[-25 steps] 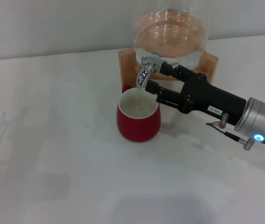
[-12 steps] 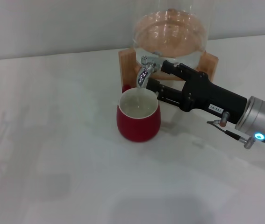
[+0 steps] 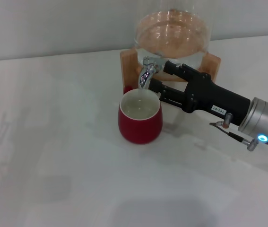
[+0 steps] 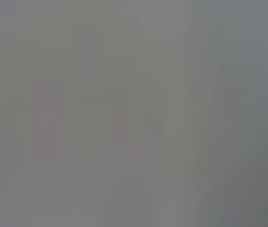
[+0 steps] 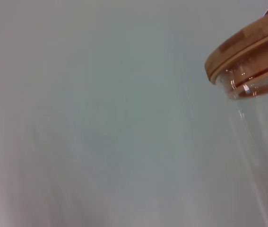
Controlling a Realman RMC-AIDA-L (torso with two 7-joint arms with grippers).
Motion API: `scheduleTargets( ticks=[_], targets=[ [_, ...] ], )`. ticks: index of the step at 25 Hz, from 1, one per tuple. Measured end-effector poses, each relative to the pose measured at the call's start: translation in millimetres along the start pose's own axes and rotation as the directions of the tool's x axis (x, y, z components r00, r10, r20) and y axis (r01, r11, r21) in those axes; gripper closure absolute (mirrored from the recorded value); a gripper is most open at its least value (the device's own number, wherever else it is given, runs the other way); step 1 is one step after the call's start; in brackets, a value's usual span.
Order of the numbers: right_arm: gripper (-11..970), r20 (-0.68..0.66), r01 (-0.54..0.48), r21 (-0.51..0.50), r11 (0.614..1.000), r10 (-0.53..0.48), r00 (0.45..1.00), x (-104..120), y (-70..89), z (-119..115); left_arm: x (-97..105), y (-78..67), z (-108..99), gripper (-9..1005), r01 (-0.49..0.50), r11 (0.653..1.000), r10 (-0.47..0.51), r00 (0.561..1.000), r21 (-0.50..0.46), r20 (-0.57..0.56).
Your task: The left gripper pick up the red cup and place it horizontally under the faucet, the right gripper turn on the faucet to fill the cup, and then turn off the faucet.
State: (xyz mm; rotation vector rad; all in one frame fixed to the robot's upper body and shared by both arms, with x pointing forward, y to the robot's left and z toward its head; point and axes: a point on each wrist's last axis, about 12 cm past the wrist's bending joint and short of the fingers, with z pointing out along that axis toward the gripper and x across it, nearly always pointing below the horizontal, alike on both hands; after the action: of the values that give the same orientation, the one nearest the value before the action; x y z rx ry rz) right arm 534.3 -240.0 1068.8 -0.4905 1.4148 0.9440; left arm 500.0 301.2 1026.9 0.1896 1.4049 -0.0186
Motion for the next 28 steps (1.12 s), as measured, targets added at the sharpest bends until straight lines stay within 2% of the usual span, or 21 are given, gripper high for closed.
scheduleTargets(
  ticks=[4, 7, 11, 20, 28],
  targets=[
    [132, 0.001, -0.007, -0.008, 1.0, 0.007, 1.0, 1.4, 2.3, -4.1, 0.2, 0.1, 0.0, 127, -0.002, 1.0, 0.002, 1.0, 0.0, -0.001],
    [132, 0.024, -0.023, -0.018, 1.0, 0.023, 0.999, 4.2, 8.6, -18.9, 0.5, 0.7, -0.3, 127, -0.004, 1.0, 0.004, 1.0, -0.003, -0.003],
    [132, 0.061, -0.025, 0.016, 1.0, 0.024, 0.998, 2.0, 7.6, -31.5, 0.5, 3.2, -0.5, 127, -0.004, 1.0, 0.004, 1.0, -0.013, -0.004],
    [132, 0.131, -0.001, 0.132, 0.991, -0.016, 0.991, -12.7, -10.8, -45.6, -0.3, 4.3, 0.9, 127, -0.006, 1.0, 0.006, 1.0, -0.021, 0.0],
    [132, 0.184, 0.025, 0.265, 0.964, -0.076, 0.98, -29.4, -32.9, -60.1, -1.3, 6.0, 1.8, 127, -0.002, 0.999, 0.002, 1.0, -0.032, 0.006]
  ],
)
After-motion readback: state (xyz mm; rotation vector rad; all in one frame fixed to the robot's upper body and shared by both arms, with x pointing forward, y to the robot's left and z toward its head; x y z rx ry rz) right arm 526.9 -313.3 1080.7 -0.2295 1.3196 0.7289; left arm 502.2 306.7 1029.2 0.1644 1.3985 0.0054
